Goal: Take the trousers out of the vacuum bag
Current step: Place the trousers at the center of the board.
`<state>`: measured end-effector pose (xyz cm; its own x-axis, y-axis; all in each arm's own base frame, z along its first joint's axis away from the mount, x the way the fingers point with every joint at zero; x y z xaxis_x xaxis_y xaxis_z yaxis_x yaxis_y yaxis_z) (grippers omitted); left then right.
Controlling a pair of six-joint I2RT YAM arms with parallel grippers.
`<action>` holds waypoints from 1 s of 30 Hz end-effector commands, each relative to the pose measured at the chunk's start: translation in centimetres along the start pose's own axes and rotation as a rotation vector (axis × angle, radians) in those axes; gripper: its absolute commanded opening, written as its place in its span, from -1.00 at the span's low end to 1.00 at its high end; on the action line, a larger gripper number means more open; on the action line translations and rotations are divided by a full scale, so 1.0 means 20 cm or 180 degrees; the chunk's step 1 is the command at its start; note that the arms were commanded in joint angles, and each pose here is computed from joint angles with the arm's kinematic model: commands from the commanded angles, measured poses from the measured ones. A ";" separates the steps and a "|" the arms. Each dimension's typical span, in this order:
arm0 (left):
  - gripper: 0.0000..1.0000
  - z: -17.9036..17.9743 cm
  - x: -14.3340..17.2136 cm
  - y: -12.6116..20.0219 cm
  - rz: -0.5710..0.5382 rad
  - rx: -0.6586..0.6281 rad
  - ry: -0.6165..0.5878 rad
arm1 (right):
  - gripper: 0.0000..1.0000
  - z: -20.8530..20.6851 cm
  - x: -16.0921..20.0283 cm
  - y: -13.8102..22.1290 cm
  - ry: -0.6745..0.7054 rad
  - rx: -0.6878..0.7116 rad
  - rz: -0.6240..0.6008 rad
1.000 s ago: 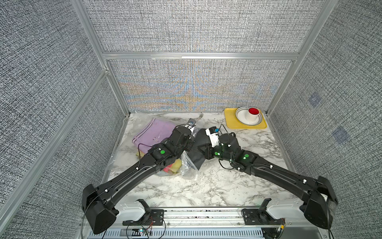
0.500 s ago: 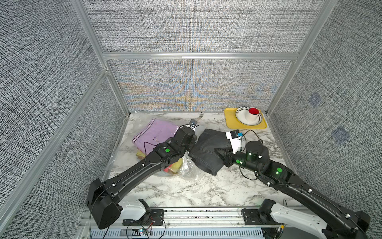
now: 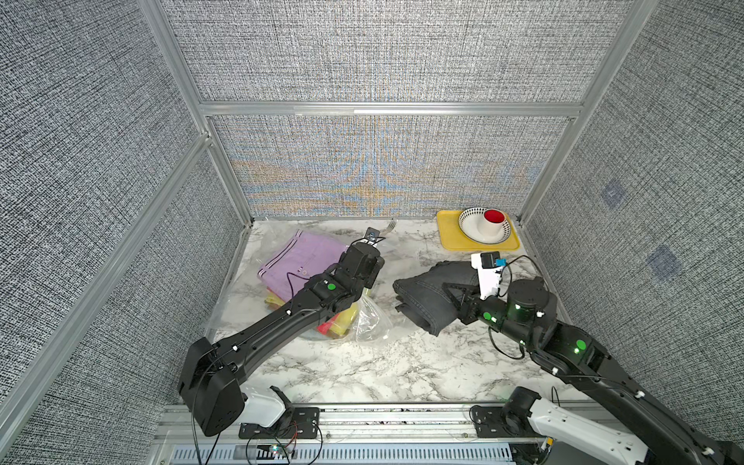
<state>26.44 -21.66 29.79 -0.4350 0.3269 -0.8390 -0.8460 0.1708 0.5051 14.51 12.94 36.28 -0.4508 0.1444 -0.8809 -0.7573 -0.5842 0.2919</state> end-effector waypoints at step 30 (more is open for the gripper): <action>-1.00 0.58 -0.01 0.38 -0.0047 -0.0952 0.0682 | -1.00 -0.44 -0.12 -0.27 -0.0324 0.0823 -0.0411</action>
<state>23.73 -10.69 35.37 -0.4613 0.1300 -0.8777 -0.8871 -0.0536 0.4584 22.89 8.59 32.05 -0.4662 0.2626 -0.8448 -0.8726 -0.2938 0.3902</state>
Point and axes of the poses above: each gripper's point midway between its finger pads, its own y axis back along the fingers, its own z axis along the line the jaws close on, x = y × z, the point moved 10 cm from there along y, back along the fingers, and after that the axes turned 2 degrees about y, right-handed, at the moved point
